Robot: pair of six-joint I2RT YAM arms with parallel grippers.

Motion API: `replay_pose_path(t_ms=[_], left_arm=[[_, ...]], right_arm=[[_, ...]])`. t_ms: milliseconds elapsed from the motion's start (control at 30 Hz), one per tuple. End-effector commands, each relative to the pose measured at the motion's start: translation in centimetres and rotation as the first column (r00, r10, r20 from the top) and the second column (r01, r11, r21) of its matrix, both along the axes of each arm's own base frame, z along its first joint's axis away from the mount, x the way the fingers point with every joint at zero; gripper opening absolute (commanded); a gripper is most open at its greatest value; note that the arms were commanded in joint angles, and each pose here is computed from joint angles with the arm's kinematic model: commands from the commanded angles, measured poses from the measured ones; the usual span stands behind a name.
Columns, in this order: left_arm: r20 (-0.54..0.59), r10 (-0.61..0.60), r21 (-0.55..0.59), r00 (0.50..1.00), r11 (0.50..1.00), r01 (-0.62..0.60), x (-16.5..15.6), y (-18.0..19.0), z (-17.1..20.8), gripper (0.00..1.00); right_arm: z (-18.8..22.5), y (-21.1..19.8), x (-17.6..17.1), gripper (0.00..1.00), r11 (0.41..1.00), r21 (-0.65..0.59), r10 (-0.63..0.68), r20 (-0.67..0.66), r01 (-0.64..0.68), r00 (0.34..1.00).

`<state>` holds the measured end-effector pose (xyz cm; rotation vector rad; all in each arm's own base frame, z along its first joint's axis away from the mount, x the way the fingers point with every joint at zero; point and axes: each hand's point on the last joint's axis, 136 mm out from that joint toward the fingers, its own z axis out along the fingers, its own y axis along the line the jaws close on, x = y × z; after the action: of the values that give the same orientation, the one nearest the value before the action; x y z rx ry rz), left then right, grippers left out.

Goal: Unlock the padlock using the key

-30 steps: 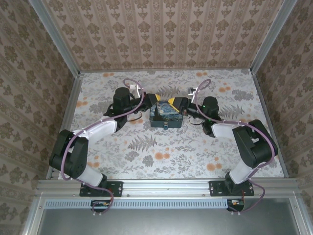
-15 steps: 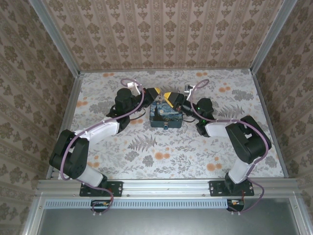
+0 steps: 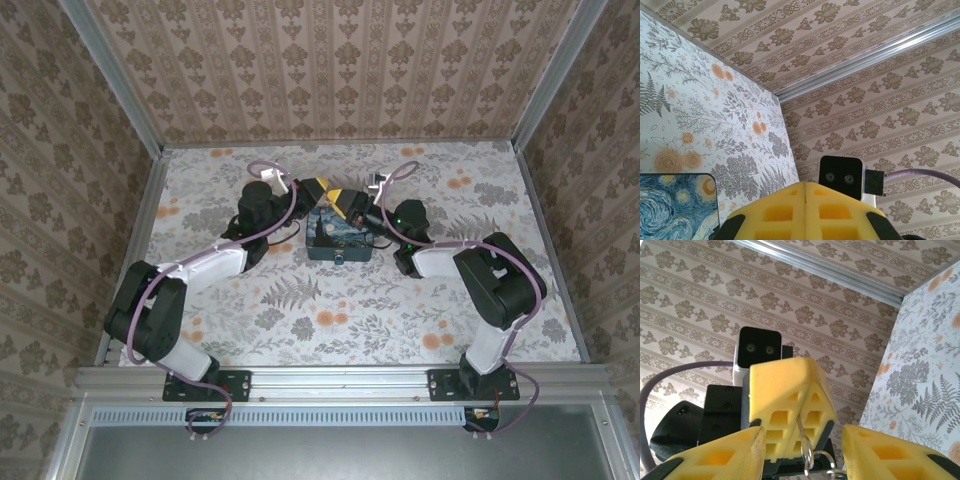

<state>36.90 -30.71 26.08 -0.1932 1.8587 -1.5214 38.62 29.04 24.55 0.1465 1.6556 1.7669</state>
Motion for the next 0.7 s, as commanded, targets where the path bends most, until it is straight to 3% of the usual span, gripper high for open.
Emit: replay_pose_path(t_ms=[0,667], left_arm=[[0.027,0.003,-0.028,1.0,1.0,-0.002,0.05,-0.38,1.06,0.0],[0.021,0.008,-0.027,1.0,1.0,-0.007,0.13,-0.34,0.77,0.0]], right_arm=[[1.5,0.4,0.17,0.44,1.0,0.031,0.003,0.048,-0.004,0.999],[1.44,1.03,0.28,0.29,0.999,0.035,0.025,0.041,-0.027,0.999]])
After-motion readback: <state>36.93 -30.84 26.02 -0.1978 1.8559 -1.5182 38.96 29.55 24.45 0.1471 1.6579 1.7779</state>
